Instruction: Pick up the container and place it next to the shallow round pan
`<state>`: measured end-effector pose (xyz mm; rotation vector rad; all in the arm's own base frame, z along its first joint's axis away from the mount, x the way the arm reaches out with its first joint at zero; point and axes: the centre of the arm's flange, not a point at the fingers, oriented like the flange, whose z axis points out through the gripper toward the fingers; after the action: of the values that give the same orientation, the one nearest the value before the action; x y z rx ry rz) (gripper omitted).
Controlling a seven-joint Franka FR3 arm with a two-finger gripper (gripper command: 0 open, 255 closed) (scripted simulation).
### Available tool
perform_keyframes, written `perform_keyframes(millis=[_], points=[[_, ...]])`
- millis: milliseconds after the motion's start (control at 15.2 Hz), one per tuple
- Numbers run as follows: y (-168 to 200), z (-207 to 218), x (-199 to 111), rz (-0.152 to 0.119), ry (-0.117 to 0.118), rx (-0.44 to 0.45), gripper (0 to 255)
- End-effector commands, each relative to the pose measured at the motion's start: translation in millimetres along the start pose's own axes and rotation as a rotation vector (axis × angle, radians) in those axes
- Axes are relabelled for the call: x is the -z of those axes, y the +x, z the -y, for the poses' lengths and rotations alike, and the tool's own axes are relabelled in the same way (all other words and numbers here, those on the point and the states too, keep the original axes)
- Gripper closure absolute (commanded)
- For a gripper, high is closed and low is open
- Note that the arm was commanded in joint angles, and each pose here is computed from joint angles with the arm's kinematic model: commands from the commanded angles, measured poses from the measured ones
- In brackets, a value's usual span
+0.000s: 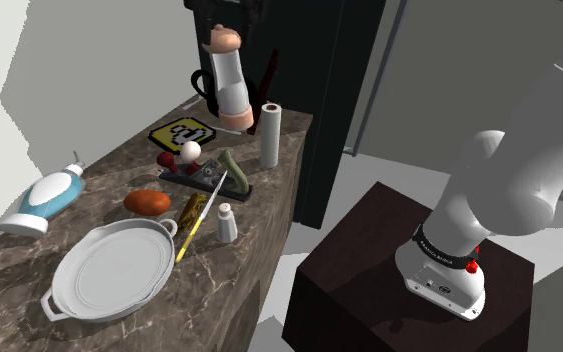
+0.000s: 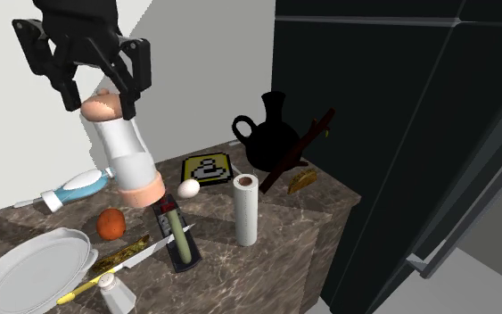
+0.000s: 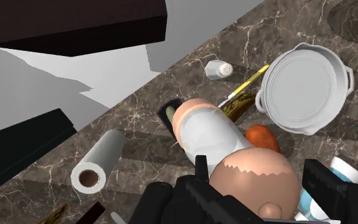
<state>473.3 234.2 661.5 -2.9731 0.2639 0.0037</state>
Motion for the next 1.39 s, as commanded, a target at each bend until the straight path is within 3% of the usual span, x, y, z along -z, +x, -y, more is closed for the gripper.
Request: perform_keyframes(millis=[0, 1320], points=[[-19, 19, -5, 0.0, 0.0, -0.002, 255], [-186, 203, -41, 0.0, 0.0, -0.002, 255]])
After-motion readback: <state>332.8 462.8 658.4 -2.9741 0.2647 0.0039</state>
